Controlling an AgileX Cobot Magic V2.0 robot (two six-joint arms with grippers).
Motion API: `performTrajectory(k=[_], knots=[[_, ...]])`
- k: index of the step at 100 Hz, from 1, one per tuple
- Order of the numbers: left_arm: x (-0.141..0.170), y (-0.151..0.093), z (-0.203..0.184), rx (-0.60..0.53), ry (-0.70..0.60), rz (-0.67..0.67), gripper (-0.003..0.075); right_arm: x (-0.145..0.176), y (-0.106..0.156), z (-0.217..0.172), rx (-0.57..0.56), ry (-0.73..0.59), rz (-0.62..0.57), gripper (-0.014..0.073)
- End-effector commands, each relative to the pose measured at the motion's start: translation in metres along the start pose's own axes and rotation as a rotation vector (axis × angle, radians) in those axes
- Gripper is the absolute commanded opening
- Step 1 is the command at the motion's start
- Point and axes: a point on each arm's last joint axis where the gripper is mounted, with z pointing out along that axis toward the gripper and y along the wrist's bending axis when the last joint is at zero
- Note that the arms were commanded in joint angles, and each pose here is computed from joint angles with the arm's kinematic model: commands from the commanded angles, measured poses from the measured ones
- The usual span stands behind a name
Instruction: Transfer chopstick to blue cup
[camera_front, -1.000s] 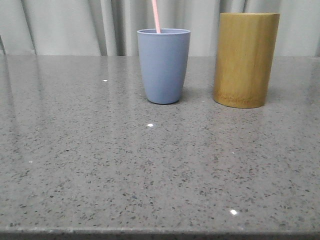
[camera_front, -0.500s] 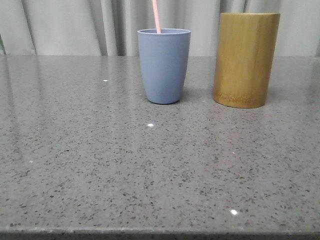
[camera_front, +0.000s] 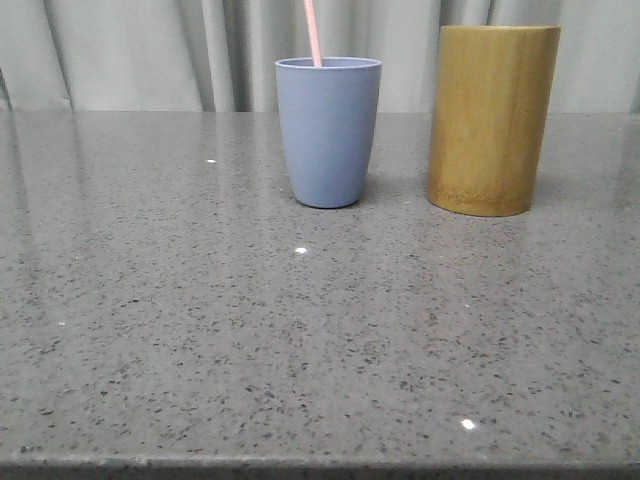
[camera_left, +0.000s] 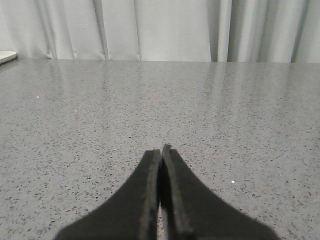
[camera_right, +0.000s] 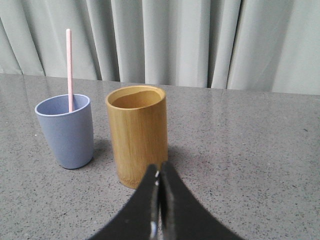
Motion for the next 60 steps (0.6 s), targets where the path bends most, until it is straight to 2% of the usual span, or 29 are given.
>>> performTrajectory(k=[1, 39, 60], knots=[[-0.006, -0.0002, -0.0027, 0.005, -0.104, -0.005, -0.0019, -0.0156, 0.0004, -0.001, 0.005, -0.104, -0.007, -0.0069], [-0.006, -0.0002, -0.0027, 0.005, -0.104, -0.005, -0.0019, -0.016, 0.0003, -0.0011, 0.006, -0.109, -0.007, -0.0069], [-0.006, -0.0002, -0.0027, 0.005, -0.104, -0.005, -0.0019, -0.0139, -0.0038, 0.0, 0.063, -0.127, -0.012, -0.0069]])
